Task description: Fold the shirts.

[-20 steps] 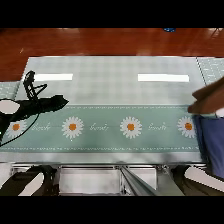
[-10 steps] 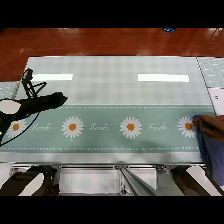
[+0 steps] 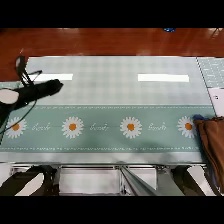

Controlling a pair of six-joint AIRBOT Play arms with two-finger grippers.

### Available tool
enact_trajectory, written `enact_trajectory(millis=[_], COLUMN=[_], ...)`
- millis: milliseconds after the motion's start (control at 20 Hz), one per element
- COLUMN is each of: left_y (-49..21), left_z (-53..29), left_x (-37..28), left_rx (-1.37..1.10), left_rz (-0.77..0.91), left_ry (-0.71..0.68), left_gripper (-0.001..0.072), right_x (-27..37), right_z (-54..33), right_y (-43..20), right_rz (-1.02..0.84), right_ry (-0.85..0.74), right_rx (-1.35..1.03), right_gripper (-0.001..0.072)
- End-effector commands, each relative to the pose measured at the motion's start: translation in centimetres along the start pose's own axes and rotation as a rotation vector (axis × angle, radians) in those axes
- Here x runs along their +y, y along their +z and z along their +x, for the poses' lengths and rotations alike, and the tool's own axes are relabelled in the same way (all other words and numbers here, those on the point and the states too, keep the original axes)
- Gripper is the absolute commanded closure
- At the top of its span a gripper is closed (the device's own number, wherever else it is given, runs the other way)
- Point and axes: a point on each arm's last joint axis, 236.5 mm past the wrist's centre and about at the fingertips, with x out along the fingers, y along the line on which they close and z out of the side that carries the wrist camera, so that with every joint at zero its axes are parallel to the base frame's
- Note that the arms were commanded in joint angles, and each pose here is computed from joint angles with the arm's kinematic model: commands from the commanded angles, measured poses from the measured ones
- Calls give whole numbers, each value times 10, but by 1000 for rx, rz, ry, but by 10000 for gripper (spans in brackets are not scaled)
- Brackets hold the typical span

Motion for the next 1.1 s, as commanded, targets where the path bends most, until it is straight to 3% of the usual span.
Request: enact_trajectory(millis=[0,150,400,550,700,850,1050], left_y=[75,132,148,93,29,-44,-53], left_z=[-18,-50,-82,-77,-30,10,12], left_x=[-31,-101,-185,-178,-115,-42,-19], left_rx=[-97,-146,-117,90,281,448,478], left_rz=[46,181,369,457,467,357,310], left_ry=[-55,-173,-276,-213,-8,116,152], left_gripper=[690,691,692,692,692,691,691], right_x=[106,219,361,401,398,385,382], right_z=[-29,-105,-157,-106,-7,68,88], right_y=[43,49,-70,-173,-224,-230,-226], right_rz=[-92,-260,-813,-1130,-1359,-1394,-1344], right_ry=[461,892,1021,890,506,228,180], right_rx=[-196,-381,-479,-318,-214,-111,-67], right_gripper=[691,692,692,692,692,692,691])
